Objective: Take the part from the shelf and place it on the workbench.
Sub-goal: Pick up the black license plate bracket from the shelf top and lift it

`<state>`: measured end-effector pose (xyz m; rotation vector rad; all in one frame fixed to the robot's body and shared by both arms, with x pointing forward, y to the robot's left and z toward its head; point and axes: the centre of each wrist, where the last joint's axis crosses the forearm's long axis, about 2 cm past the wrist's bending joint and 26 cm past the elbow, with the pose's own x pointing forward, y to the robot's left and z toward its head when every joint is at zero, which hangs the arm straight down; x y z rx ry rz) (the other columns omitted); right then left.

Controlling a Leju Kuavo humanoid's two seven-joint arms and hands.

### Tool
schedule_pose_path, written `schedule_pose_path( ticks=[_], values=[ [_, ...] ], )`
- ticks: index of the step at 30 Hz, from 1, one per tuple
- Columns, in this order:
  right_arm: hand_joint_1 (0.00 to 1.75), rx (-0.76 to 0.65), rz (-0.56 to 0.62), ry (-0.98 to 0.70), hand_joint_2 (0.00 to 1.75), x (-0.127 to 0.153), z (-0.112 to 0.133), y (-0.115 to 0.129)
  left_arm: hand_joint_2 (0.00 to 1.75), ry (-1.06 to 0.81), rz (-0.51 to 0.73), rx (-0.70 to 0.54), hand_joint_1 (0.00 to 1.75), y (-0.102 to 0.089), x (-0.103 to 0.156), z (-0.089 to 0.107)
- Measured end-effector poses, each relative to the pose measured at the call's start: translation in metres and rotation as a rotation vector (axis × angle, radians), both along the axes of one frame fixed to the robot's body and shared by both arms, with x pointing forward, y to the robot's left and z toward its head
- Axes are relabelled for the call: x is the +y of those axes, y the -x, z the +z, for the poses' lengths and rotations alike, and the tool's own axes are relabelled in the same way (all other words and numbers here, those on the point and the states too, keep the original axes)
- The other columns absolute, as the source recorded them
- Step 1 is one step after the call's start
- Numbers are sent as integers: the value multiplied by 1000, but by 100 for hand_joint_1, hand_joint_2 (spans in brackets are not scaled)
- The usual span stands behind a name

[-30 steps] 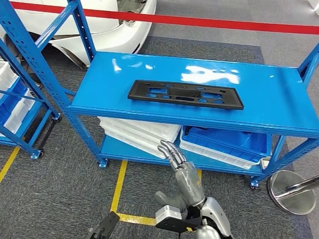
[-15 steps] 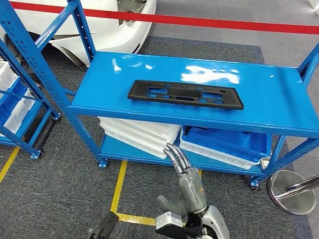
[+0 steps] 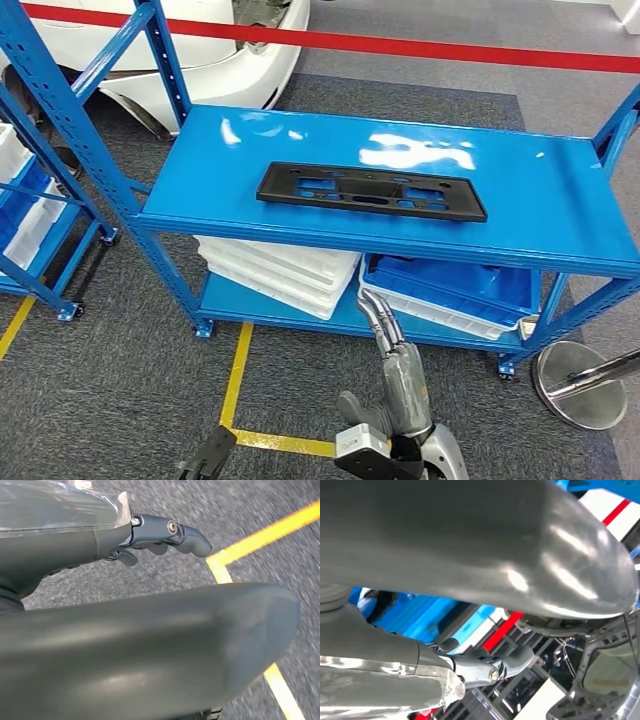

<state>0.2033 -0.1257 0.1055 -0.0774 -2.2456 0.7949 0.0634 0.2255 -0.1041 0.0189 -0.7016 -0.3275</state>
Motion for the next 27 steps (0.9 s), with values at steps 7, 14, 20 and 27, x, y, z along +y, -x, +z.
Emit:
schedule_pose_path(
  ticks=[7, 14, 20, 27],
  values=[
    [0, 11, -2, -16, 0, -5, 0, 1, 0, 4, -7, 12, 0, 4, 0, -1],
    [0, -5, -2, -17, 0, -6, 3, -1, 0, 7, -11, 14, 0, 3, 0, -1],
    [0, -7, -4, -15, 0, -7, 3, -1, 0, 4, -16, 26, 0, 7, 1, -1],
    [0, 0, 3, -9, 0, -8, 3, -2, 0, -4, -16, 30, 0, 6, 1, -1]
  ],
)
